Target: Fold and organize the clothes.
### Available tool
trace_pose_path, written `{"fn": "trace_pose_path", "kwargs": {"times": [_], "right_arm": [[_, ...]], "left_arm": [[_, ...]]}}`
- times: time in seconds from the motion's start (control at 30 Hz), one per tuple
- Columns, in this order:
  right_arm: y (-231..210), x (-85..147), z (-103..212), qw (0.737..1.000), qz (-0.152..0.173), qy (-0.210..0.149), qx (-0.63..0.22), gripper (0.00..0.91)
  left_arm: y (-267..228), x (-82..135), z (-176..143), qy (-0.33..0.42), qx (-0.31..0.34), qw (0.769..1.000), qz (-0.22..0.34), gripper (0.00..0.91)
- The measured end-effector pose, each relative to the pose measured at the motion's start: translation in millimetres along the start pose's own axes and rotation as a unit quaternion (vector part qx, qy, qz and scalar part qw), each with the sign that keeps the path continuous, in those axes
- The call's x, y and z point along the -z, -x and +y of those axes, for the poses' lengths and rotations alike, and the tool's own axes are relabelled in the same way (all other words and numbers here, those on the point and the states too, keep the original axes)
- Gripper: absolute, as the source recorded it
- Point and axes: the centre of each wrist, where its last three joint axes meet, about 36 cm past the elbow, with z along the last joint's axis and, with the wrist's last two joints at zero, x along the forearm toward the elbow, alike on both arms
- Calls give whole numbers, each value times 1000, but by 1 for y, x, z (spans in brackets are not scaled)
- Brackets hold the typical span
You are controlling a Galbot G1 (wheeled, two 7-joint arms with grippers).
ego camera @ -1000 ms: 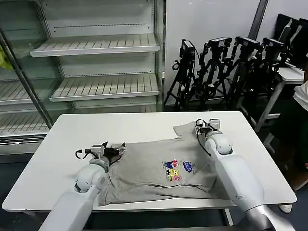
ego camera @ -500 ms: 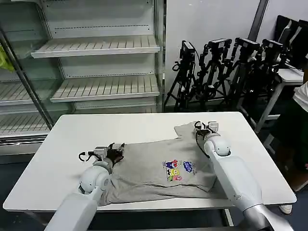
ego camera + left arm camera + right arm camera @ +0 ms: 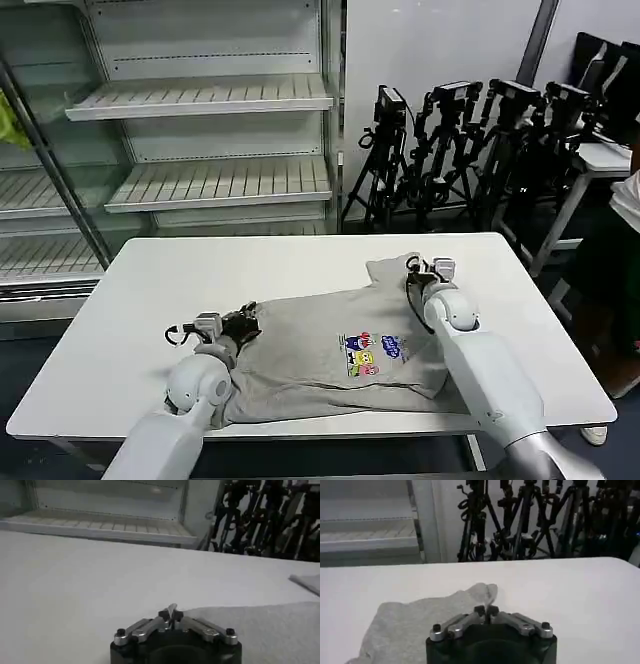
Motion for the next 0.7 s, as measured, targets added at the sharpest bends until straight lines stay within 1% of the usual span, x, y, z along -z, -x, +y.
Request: {"fn": "trace_pose_path", "kwargs": {"times": [0.23, 0.4, 0.57, 0.7], "right_arm": [[-13, 8, -3, 997, -67, 24, 4, 0], [-28, 14, -6, 994, -106, 34, 10, 0], [-50, 16, -10, 990, -138, 35, 19, 0], [-72, 13, -15, 987, -158, 26, 27, 0]], "left_arm": [[-11, 6, 3, -15, -14, 999, -33, 10], [-22, 14, 6, -21, -21, 998, -56, 10], [-36, 19, 10, -16, -27, 997, -71, 10], [-51, 20, 13, -7, -31, 996, -77, 10]]}}
